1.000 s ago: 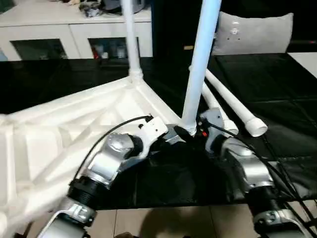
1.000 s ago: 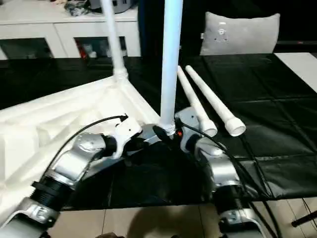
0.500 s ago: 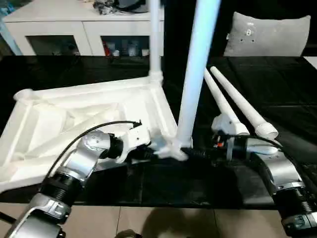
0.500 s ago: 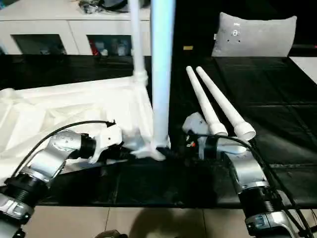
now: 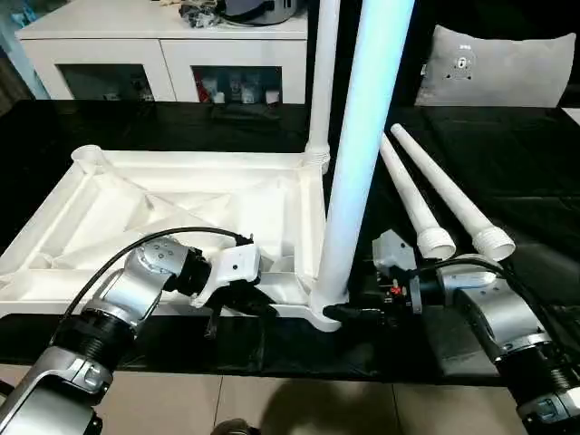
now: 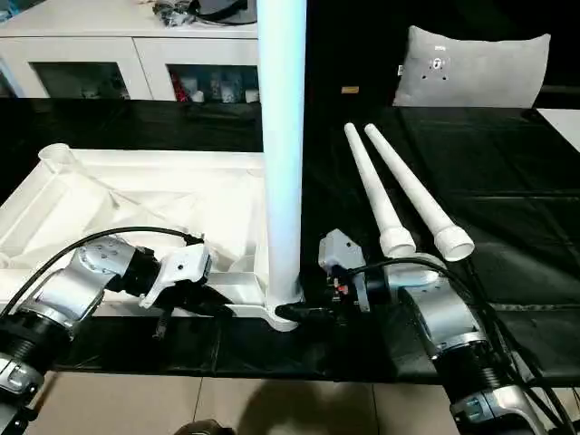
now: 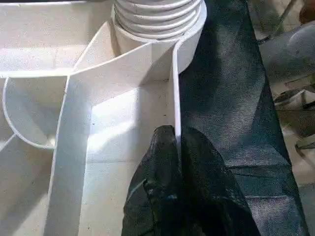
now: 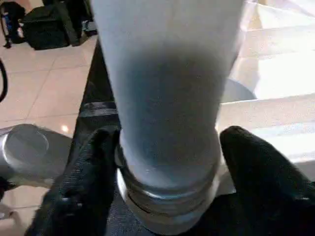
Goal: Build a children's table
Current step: Rotate leg to tighten
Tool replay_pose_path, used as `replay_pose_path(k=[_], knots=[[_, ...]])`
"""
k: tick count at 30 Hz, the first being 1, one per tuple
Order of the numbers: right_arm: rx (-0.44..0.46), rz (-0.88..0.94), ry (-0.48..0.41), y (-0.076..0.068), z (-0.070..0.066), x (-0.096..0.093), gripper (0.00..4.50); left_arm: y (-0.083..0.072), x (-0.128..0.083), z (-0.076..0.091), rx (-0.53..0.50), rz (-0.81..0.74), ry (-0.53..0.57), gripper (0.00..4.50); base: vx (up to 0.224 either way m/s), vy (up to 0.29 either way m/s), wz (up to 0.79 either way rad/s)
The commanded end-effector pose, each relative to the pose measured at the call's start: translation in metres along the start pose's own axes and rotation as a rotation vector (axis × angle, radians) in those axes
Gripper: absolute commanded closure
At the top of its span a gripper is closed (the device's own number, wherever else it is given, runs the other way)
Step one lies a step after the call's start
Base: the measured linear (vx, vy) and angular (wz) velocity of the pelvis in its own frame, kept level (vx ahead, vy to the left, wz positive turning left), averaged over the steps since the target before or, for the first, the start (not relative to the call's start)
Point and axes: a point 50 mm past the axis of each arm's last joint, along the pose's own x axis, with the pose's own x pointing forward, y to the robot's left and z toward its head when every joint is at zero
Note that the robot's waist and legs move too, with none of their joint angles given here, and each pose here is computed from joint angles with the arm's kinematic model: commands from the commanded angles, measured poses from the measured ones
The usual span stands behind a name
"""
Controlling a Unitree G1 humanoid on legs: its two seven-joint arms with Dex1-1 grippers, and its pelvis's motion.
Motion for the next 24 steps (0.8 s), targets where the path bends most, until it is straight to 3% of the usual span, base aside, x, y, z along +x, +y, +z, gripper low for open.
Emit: replay_pose_path(k=[1, 7, 13, 18, 24], knots=[[-0.020, 0.004, 0.009, -0.002, 0.003, 0.000, 1.51, 0.001, 0.004, 0.012, 0.080, -0.072, -0.004, 4.50, 0.000, 0.000, 0.00], [-0.006, 0.015, 0.001, 0.000, 0.003, 0.002, 1.80, 0.001, 0.005, 0.012, 0.075, -0.063, -0.019, 4.50, 0.000, 0.000, 0.00], [0.103, -0.053, -0.060, 0.004, -0.001, 0.015, 1.82, 0.009, 0.010, 0.017, 0.008, 0.107, -0.067, 4.50, 0.000, 0.000, 0.00], [0.229, -0.332, -0.066, -0.012, -0.006, 0.045, 1.83, 0.020, 0.025, 0.041, -0.120, 0.342, -0.176, 4.50, 0.000, 0.000, 0.00], [0.387, -0.557, -0.176, -0.030, 0.005, 0.070, 1.83, 0.026, 0.051, 0.065, -0.168, 0.520, -0.218, 4.50, 0.000, 0.000, 0.00]])
